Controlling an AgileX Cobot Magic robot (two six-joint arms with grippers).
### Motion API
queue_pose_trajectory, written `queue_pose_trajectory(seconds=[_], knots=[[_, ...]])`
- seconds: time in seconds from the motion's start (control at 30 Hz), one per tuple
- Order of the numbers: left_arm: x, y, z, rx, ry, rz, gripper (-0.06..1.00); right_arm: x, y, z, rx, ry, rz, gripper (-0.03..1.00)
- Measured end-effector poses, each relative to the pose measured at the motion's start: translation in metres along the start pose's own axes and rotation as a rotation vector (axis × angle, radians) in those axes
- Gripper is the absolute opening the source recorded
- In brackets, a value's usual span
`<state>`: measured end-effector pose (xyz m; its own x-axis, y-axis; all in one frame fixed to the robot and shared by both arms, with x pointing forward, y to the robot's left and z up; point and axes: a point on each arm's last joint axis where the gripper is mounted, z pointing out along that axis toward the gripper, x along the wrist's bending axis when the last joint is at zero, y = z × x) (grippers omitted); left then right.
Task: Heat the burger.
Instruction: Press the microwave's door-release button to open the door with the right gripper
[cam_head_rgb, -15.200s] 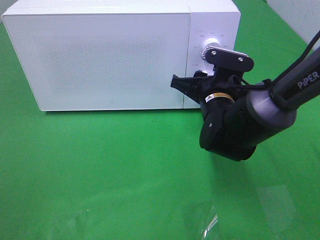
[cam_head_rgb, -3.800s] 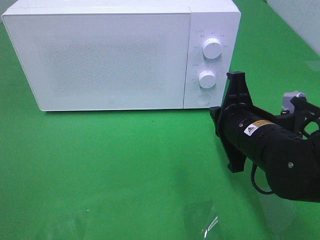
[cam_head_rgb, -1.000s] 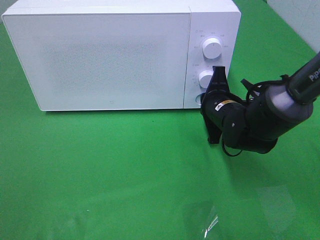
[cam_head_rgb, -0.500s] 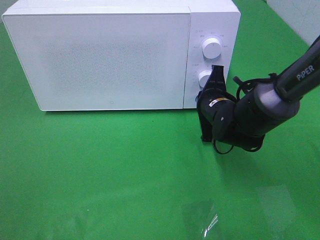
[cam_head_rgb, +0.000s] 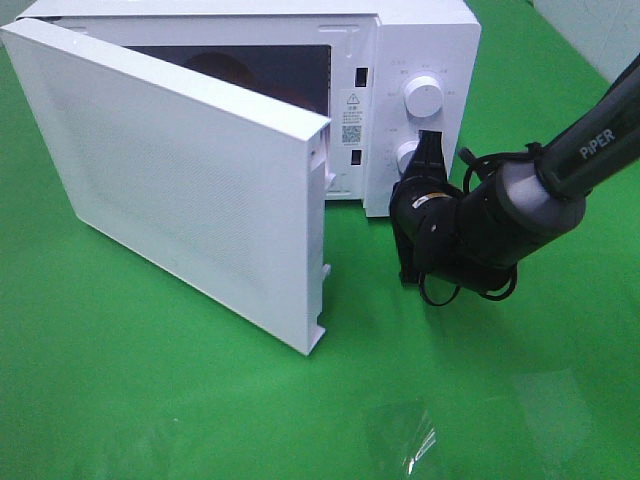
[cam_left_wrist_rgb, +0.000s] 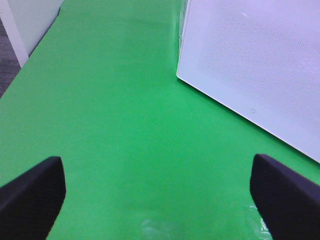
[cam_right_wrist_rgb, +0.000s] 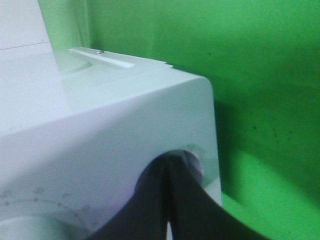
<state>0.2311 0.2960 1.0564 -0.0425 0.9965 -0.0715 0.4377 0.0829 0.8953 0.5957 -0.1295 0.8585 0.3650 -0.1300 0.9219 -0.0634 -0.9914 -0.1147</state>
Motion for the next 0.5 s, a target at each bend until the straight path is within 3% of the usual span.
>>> queue_pose_trajectory(seconds=[0.5], knots=[[0.0, 0.0, 0.0, 0.0, 0.0, 0.0, 0.91, 0.001, -0.0029, 0.0012, 0.036, -0.066, 0.017, 0.01]])
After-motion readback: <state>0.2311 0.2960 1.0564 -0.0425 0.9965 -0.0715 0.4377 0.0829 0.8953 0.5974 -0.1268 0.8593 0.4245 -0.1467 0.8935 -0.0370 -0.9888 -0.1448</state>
